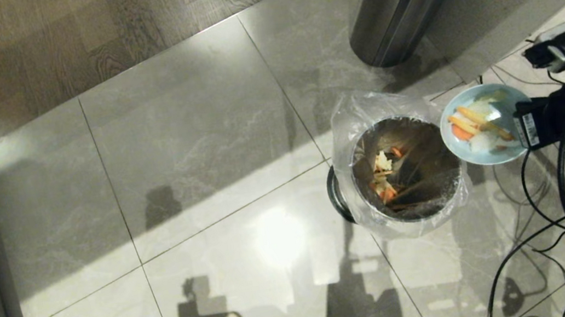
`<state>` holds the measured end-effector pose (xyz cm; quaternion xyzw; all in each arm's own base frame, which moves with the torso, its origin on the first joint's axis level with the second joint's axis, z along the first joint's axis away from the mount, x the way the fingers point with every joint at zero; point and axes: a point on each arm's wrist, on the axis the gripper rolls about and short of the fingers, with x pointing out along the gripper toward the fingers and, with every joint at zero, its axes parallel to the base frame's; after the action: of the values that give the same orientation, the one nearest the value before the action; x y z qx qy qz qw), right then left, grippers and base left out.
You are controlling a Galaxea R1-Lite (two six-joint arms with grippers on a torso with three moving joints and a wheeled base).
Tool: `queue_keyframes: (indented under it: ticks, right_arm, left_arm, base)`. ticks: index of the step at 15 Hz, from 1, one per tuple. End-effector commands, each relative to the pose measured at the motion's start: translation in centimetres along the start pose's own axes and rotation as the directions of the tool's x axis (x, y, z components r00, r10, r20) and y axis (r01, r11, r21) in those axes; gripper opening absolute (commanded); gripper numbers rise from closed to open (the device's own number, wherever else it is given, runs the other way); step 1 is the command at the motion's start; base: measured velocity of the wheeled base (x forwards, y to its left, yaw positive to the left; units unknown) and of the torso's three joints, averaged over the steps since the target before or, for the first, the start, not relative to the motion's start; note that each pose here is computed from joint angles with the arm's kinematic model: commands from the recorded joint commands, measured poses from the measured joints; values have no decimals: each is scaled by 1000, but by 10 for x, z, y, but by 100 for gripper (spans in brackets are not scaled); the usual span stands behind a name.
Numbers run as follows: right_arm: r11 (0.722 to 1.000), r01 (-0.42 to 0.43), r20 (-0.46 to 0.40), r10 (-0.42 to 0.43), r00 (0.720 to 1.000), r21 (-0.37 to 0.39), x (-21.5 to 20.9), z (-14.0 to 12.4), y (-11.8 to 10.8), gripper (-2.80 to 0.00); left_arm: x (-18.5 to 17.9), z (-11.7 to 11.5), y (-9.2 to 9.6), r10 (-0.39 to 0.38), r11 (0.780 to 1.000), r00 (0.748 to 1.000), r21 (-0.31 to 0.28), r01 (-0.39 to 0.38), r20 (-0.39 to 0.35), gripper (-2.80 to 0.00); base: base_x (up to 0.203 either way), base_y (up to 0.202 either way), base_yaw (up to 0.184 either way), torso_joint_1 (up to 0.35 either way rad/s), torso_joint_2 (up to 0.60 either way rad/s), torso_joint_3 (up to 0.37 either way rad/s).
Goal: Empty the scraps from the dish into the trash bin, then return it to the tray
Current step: Move the bowl over the trash can
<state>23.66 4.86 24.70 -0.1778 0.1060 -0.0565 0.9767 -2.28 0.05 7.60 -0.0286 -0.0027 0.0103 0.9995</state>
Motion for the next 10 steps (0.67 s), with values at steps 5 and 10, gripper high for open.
queue_keyframes:
  ticks: [5,10]
  right_arm:
    - [989,-76,141,94,986,-127,-10,23,28,-280]
    - [964,-25,298,106,949,-264,-13,23,46,-280]
  left_arm:
    - [0,0,0,1,1000,1000,-1,-1,0,-280]
    - [0,0,0,1,1000,1000,-1,-1,0,-280]
  base:
    - [0,0,0,0,0,0]
    - [0,0,0,0,0,0]
